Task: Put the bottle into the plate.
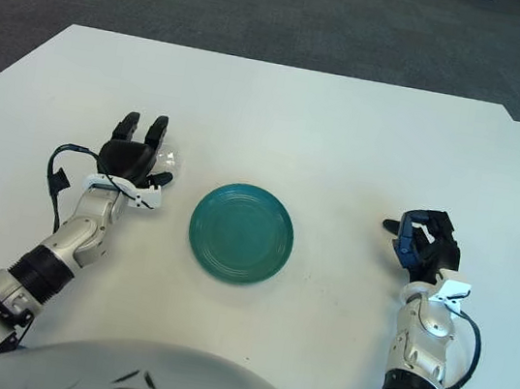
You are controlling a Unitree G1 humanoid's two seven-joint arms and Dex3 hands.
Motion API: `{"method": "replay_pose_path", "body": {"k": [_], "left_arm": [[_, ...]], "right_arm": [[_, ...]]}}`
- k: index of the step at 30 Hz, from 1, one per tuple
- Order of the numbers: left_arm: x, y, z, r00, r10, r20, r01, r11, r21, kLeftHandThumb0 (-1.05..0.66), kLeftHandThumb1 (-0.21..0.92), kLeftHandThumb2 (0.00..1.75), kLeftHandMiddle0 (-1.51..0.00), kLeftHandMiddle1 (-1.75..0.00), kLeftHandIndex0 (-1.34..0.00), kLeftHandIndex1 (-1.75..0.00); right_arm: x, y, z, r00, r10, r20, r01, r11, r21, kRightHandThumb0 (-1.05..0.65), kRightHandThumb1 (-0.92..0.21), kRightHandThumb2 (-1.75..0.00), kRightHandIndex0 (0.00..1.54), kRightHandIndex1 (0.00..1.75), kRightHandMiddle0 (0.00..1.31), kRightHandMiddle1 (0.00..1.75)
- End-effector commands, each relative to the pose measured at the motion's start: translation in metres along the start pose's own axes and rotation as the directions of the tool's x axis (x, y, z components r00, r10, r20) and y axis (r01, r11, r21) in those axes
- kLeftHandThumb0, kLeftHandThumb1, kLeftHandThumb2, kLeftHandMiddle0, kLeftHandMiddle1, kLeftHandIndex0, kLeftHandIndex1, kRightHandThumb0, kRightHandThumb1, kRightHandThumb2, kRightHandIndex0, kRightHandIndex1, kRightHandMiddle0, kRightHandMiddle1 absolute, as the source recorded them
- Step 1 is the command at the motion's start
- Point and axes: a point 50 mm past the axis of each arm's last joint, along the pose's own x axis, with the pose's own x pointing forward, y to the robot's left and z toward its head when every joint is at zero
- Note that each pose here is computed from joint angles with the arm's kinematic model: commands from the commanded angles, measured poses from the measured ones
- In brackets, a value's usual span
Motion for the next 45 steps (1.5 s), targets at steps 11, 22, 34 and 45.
{"method": "replay_pose_path", "body": {"k": [11, 22, 34, 45], "left_arm": [[0.0, -0.039, -0.002, 0.999, -0.046, 0.003, 0.046, 0.999, 0.002, -0.78, 0.86, 0.4, -0.55, -1.73, -0.09, -1.73], [0.003, -0.049, 0.003, 1.0, -0.005, 0.03, 0.006, 1.0, -0.022, -0.51, 0.25, 1.39, -1.03, -1.75, -0.66, -1.75], [0.005, -0.047, 0.005, 0.998, -0.03, 0.053, 0.035, 0.996, -0.086, -0.53, 0.17, 1.49, -1.16, -1.75, -0.73, -1.75], [0.005, -0.041, 0.006, 0.997, -0.021, 0.073, 0.029, 0.993, -0.113, -0.53, 0.17, 1.49, -1.11, -1.75, -0.73, -1.75]], "right_arm": [[-0.004, 0.0, -0.001, 1.0, -0.01, -0.015, 0.01, 1.0, -0.005, -0.37, -0.75, -0.72, 0.5, 1.05, 0.34, 1.69], [-0.003, -0.007, 0.003, 1.0, -0.009, -0.008, 0.009, 1.0, -0.005, -0.36, -0.81, -0.63, 0.49, 1.03, 0.3, 1.69], [-0.001, -0.008, 0.005, 1.0, -0.016, 0.006, 0.016, 1.0, 0.001, -0.36, -0.84, -0.58, 0.5, 1.08, 0.3, 1.67], [-0.001, -0.01, 0.006, 1.0, -0.025, -0.001, 0.025, 0.999, 0.024, -0.36, -0.85, -0.57, 0.5, 1.09, 0.3, 1.67]]}}
